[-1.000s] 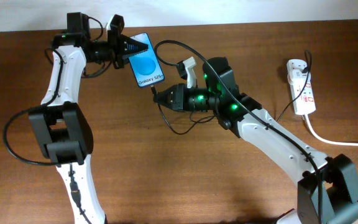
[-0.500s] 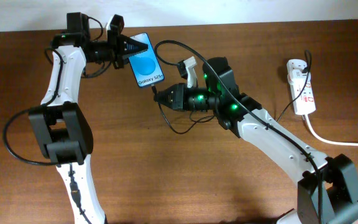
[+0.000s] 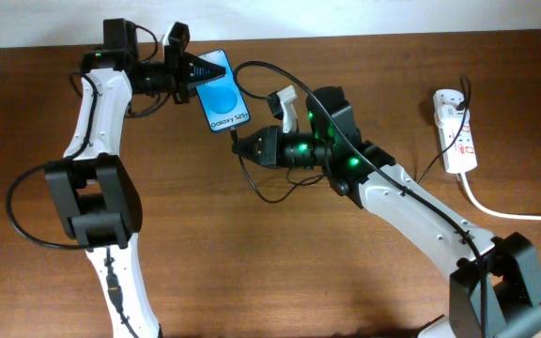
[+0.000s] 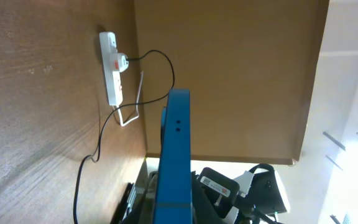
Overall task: Plug charger to phone and switch on socket
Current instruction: 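Push the held USB-C plug up into the phone's bottom port, then open the right gripper, release the plug, and pull it away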
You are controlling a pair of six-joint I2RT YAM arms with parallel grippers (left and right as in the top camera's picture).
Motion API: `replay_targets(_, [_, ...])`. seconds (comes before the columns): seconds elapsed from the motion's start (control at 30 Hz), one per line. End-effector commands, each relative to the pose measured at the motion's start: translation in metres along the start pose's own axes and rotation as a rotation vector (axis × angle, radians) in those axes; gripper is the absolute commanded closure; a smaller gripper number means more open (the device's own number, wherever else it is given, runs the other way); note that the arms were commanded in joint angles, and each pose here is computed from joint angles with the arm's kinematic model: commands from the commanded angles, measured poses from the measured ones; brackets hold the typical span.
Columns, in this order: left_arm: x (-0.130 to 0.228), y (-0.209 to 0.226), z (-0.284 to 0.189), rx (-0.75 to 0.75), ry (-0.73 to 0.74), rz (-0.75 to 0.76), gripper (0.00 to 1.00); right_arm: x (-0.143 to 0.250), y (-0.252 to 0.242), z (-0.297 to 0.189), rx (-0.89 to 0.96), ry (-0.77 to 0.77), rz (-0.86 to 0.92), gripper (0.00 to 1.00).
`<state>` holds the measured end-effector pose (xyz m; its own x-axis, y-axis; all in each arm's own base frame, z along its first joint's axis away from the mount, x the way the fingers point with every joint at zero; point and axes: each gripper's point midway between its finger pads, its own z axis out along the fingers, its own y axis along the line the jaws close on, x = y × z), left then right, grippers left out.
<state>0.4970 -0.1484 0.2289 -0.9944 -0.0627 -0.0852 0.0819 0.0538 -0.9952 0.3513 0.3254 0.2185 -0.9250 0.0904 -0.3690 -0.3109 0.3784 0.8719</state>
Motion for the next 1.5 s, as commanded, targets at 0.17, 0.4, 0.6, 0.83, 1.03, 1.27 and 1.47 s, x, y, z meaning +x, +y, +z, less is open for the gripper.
replay_targets(0.17, [0.01, -0.013, 0.015, 0.056, 0.05, 0.007, 1.0, -0.017, -0.01, -0.006, 0.024, -0.065, 0.0, 0.96])
replay_targets(0.4, [0.012, -0.013, 0.021, 0.057, 0.061, 0.015, 1.0, -0.025, -0.009, -0.009, 0.016, -0.092, -0.014, 0.96])
replay_targets(0.6, [0.017, -0.014, 0.032, 0.06, 0.085, 0.016, 1.0, -0.032, -0.007, -0.01, 0.016, -0.121, -0.017, 0.96])
replay_targets(0.83, [0.016, -0.013, 0.03, 0.057, 0.079, 0.036, 1.0, -0.034, -0.014, -0.026, -0.013, -0.083, -0.033, 0.77])
replay_targets(1.03, [0.014, -0.011, 0.029, 0.043, 0.07, 0.081, 1.0, -0.046, -0.036, -0.06, 0.043, -0.108, -0.053, 0.75])
replay_targets(1.27, [0.026, 0.056, 0.022, -0.332, 0.068, 0.129, 1.0, -0.051, -0.07, -0.1, 0.277, -0.174, -0.093, 0.66])
replay_targets(1.47, [0.057, 0.093, 0.024, -0.527, 0.192, 0.116, 1.0, -0.05, -0.087, -0.108, 0.382, -0.193, -0.076, 0.64])
